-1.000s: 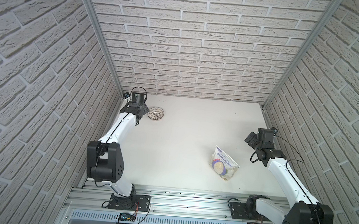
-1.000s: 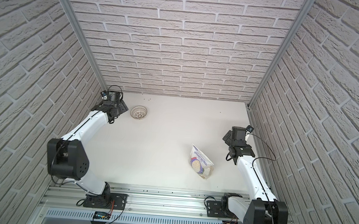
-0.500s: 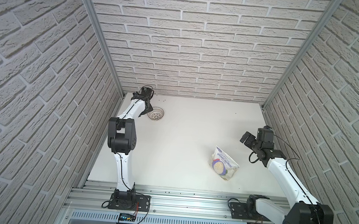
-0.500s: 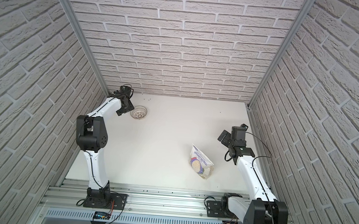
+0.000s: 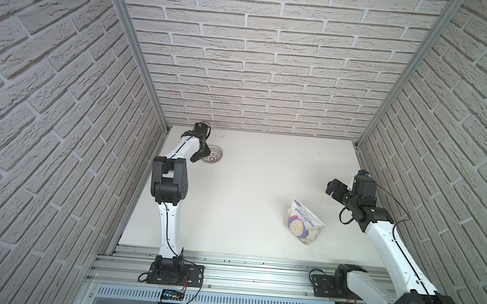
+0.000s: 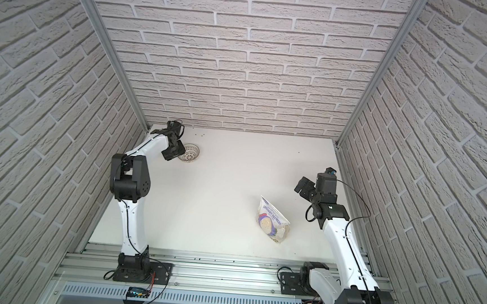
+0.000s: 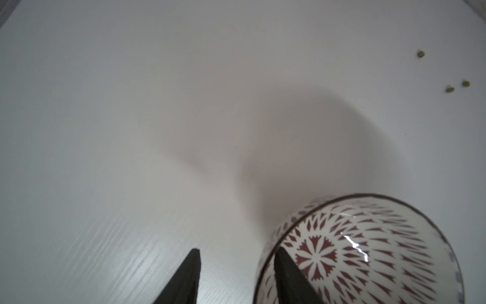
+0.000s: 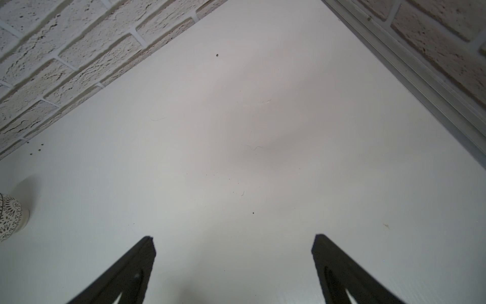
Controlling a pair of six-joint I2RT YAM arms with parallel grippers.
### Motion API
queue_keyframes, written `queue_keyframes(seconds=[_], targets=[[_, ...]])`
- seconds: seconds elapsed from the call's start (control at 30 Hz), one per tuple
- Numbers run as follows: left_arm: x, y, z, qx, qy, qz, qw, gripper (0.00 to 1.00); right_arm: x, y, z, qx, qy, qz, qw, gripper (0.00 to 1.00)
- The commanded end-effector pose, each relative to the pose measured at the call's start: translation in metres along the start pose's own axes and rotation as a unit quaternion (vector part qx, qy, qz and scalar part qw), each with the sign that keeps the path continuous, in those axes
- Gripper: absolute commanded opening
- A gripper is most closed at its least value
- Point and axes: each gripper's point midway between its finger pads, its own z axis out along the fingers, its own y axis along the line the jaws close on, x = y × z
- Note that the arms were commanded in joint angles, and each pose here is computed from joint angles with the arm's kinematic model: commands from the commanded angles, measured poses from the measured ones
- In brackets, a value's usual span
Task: Pour the oats into the breakfast bowl
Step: Pick up the bowl from the center of the board.
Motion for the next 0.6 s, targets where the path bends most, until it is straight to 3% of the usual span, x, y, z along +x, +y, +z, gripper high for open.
queue_keyframes(seconds=[0.0,0.2,0.37,0.47,0.57], targets=[[0.007,-0.001,0.01,0.003,0.018,0.008,1.0,0.43,0.01,0.0,-0.003,-0.006,0.013,-0.01,1.0,0.96],[0.016,-0.003,0.014,0.014,0.025,0.009,1.0,0.33,0.013,0.0,-0.012,-0.008,0.024,-0.006,1.0,0.95],[0.017,-0.004,0.005,0.023,0.03,0.01,0.999,0.15,0.014,0.001,-0.019,-0.007,0.034,-0.001,0.999,0.95],[0.015,-0.003,-0.015,0.033,0.028,0.002,0.999,0.0,0.012,0.006,-0.023,-0.018,0.035,0.004,0.999,0.95],[0.01,-0.003,-0.051,0.055,0.015,-0.005,0.998,0.0,0.009,0.013,-0.03,-0.032,0.037,0.009,0.999,0.95]])
